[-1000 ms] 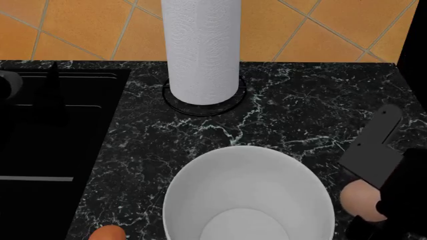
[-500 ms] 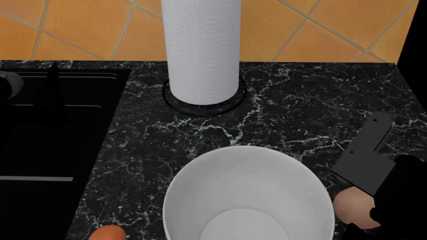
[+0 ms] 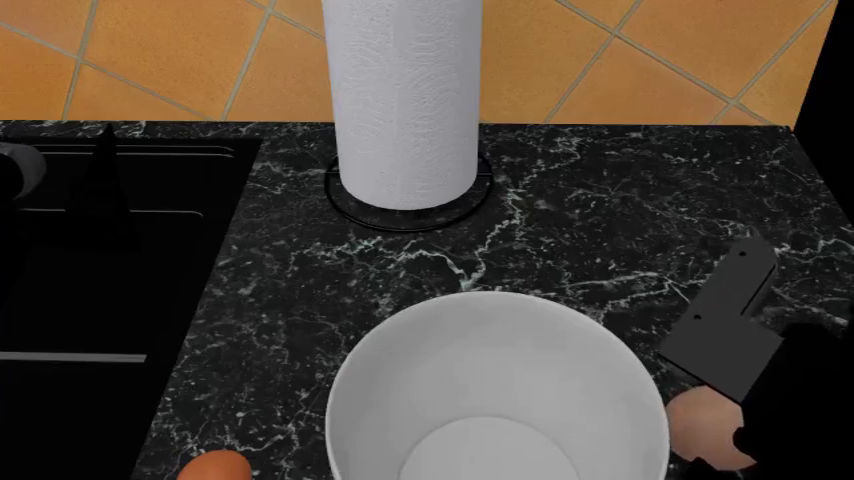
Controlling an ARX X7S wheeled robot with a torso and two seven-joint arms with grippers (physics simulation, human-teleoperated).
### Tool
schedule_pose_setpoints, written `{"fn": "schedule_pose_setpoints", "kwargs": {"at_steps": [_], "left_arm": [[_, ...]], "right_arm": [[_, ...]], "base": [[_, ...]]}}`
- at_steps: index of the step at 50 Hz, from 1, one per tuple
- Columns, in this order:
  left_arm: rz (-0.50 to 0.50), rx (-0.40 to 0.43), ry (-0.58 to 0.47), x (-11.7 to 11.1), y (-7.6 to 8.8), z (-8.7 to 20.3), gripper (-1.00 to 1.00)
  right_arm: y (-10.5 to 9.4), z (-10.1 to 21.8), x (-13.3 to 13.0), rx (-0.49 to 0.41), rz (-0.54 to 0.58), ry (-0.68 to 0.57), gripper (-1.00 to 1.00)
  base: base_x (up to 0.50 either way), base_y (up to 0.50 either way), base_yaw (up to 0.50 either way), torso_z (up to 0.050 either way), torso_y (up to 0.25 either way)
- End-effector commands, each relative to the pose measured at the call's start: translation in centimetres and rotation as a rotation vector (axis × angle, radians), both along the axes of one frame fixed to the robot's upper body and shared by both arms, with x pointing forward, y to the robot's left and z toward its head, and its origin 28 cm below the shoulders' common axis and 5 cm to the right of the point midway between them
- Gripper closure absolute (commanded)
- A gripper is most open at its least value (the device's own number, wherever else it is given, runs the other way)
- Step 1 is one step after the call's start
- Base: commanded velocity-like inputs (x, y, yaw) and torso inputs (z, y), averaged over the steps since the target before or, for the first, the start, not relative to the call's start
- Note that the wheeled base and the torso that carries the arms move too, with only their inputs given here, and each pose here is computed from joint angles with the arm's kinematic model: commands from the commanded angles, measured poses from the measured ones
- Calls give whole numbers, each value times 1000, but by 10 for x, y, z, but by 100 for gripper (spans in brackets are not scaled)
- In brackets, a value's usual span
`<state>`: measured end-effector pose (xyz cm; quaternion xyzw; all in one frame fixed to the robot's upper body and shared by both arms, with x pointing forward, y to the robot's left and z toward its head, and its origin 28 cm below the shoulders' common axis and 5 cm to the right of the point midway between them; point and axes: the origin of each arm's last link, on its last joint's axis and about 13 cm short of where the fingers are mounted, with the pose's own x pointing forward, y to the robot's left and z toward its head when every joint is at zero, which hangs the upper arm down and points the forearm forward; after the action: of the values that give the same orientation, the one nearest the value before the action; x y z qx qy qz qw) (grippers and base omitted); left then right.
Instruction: Place the eggs and milk next to the bowl.
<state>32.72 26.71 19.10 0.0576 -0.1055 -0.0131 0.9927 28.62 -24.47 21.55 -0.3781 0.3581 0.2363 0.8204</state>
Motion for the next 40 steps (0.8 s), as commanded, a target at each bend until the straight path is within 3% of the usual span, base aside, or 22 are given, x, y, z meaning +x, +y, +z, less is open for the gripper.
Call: {"fn": "schedule_pose_setpoints", "kwargs": {"at_steps": [1, 16, 17, 40], "left_arm": [[-20, -14, -1, 7, 3, -1, -100], [-21, -14, 0, 5, 3, -2, -100], [-22, -13, 0, 5, 2, -2, -100], [-22, -13, 0, 5, 1, -1, -100]], "right_arm": [[3, -4, 5, 23, 19, 13, 100], [3, -9, 4, 32, 15, 24, 100], [3, -9, 3, 30, 18, 27, -100], [3, -2, 1, 21, 24, 36, -100]], "base": [[0, 0, 0, 0, 0], [1, 0, 2, 0, 0], [0, 0, 0, 0, 0], [0, 0, 0, 0, 0]]}}
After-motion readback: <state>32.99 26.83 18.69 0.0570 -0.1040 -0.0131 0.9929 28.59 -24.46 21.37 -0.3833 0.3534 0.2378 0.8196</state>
